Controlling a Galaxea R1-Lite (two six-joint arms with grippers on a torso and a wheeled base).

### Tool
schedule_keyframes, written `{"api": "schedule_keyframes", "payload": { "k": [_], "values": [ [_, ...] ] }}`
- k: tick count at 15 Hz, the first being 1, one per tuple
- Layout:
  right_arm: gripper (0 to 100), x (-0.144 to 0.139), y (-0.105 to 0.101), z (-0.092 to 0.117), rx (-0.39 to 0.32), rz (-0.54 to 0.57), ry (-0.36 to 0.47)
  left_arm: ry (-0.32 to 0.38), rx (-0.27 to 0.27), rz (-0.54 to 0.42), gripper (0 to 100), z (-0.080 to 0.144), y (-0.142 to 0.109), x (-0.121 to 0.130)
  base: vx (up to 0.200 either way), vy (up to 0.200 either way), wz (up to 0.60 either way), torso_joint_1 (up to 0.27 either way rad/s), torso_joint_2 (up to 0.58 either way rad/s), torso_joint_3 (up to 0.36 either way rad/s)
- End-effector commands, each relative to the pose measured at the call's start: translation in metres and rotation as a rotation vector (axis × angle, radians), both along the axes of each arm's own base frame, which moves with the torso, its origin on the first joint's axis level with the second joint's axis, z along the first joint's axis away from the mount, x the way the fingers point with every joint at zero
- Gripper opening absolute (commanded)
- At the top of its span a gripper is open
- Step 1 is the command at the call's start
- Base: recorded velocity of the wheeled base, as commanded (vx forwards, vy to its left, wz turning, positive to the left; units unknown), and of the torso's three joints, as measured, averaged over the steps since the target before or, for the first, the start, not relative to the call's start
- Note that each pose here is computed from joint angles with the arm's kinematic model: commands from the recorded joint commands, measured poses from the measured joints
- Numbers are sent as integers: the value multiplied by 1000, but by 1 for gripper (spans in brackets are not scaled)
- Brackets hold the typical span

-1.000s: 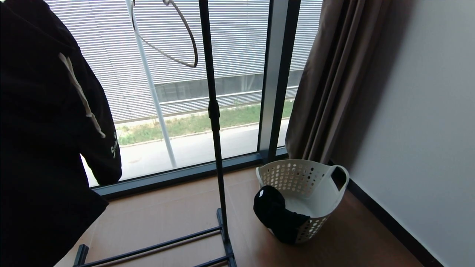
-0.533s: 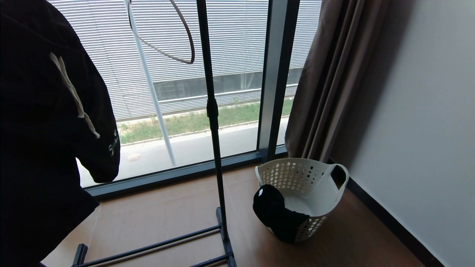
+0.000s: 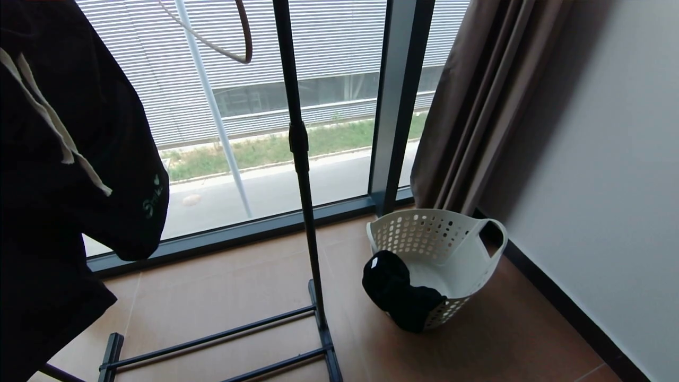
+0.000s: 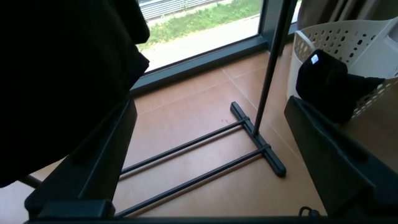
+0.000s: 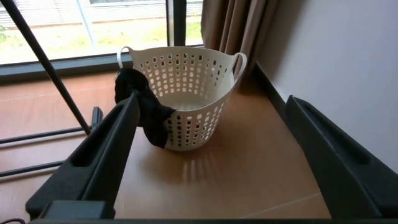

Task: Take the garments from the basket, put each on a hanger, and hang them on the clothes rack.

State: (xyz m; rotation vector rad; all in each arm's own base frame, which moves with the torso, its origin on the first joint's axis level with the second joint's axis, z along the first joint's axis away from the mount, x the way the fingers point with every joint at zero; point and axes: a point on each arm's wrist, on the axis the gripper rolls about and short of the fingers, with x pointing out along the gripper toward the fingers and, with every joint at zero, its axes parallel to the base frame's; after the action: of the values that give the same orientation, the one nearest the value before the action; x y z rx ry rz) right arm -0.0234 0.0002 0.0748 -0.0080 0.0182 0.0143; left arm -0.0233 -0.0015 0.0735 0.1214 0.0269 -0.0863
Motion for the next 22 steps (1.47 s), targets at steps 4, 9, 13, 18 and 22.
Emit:
{"api": "schedule_keyframes", "payload": {
  "k": [4,9,13,18,22],
  "values": [
    [100,0,0,0,0,1,2,1,3,-5,100,0,0,0,0,0,0,2,1,-199],
    [100,0,0,0,0,1,2,0,3,-2,100,0,0,0,0,0,0,3,3,-195],
    [100,0,0,0,0,1,0,0,5,-5,100,0,0,0,0,0,0,2,1,-102],
    [100,0,0,0,0,0,2,1,12,-5,100,0,0,0,0,0,0,1,0,-38],
    [100,0,0,0,0,1,2,-1,12,-5,100,0,0,0,0,0,0,-1,6,-181]
  ]
}}
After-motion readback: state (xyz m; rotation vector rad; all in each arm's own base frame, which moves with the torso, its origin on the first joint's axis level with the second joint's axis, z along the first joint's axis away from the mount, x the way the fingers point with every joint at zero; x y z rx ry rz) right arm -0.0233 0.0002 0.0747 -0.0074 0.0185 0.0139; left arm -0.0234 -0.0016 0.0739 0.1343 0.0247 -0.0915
